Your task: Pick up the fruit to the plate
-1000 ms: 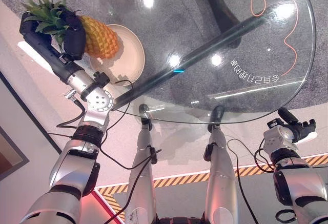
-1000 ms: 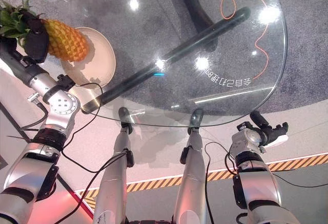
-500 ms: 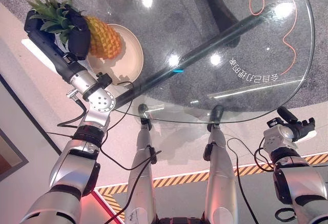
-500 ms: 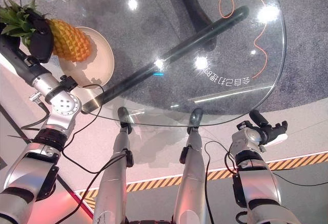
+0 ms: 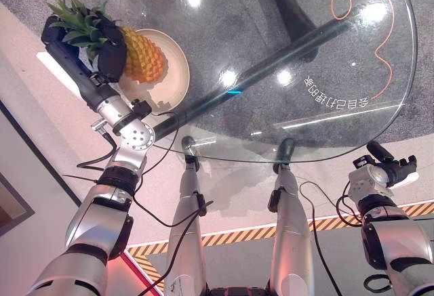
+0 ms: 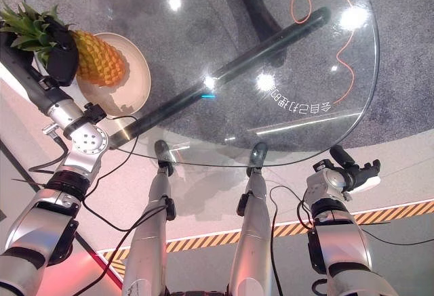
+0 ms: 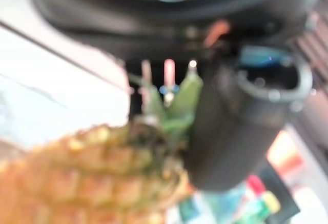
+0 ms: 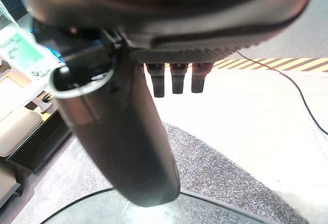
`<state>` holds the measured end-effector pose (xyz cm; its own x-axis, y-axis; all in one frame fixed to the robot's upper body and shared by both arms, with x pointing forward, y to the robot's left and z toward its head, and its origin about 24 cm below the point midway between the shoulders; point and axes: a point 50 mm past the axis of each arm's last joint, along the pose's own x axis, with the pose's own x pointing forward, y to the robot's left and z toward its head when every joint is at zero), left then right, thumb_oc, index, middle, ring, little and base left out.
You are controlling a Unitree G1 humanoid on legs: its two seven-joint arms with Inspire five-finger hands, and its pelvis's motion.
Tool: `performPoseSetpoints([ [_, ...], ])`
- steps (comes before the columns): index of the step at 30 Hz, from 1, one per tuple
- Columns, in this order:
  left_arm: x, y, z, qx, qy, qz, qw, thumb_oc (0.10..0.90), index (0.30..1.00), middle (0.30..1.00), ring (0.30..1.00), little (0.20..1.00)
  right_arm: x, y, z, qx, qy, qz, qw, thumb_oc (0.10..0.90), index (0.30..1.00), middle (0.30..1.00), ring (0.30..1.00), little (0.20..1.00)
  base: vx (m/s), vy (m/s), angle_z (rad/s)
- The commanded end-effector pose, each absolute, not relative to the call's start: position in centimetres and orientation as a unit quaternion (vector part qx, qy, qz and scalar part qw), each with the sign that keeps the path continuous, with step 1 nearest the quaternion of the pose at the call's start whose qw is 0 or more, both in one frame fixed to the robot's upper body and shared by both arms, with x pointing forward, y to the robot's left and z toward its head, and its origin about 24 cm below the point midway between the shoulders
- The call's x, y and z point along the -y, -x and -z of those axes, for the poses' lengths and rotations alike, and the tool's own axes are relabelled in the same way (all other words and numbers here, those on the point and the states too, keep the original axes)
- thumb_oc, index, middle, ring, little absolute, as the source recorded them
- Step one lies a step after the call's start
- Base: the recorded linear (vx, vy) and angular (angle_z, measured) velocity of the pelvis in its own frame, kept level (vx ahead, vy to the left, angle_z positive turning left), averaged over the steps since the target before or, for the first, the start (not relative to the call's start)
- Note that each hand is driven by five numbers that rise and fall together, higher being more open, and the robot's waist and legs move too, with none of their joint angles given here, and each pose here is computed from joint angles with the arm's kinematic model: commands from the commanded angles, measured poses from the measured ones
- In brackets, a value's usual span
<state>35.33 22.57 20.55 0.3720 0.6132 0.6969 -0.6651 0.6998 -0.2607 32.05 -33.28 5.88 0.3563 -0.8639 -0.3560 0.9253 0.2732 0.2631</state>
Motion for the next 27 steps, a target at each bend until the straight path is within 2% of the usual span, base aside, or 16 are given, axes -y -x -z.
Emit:
performPoseSetpoints([
  [1,-23.04,-34.82,-25.89,0.506,-0.016,-0.383,0.773,0.100,0.300,0.300,0.300,0.200,35.09,-31.64,-7.75,-0.027,-0.208,0.593,0.778,0.800,0.900,0.900,0.900,0.900,0.00,0.000,0.00],
  [20,-22.57,-34.61,-25.30,0.515,-0.017,-0.369,0.773,0.100,0.300,0.300,0.300,0.200,35.09,-31.61,-7.80,-0.022,-0.211,0.597,0.773,0.800,0.900,0.900,0.900,0.900,0.00,0.000,0.00],
  [21,-22.54,-34.59,-25.27,0.515,-0.016,-0.368,0.774,0.158,0.349,0.349,0.349,0.258,35.09,-31.62,-7.82,-0.022,-0.211,0.597,0.774,0.800,0.900,0.900,0.900,0.900,0.00,0.000,0.00],
  [22,-22.50,-34.58,-25.26,0.516,-0.017,-0.365,0.774,0.259,0.436,0.436,0.436,0.359,35.08,-31.64,-7.86,-0.021,-0.211,0.597,0.774,0.800,0.900,0.900,0.900,0.900,0.00,0.000,0.00],
  [23,-22.41,-34.59,-25.22,0.517,-0.019,-0.362,0.775,0.303,0.474,0.474,0.474,0.403,35.06,-31.66,-7.88,-0.021,-0.212,0.597,0.773,0.800,0.900,0.900,0.900,0.900,0.00,0.000,0.00],
  [27,-22.18,-34.52,-25.01,0.518,-0.021,-0.352,0.779,0.385,0.545,0.545,0.545,0.485,35.04,-31.65,-7.89,-0.020,-0.214,0.599,0.772,0.800,0.900,0.900,0.900,0.900,0.00,0.000,0.00],
])
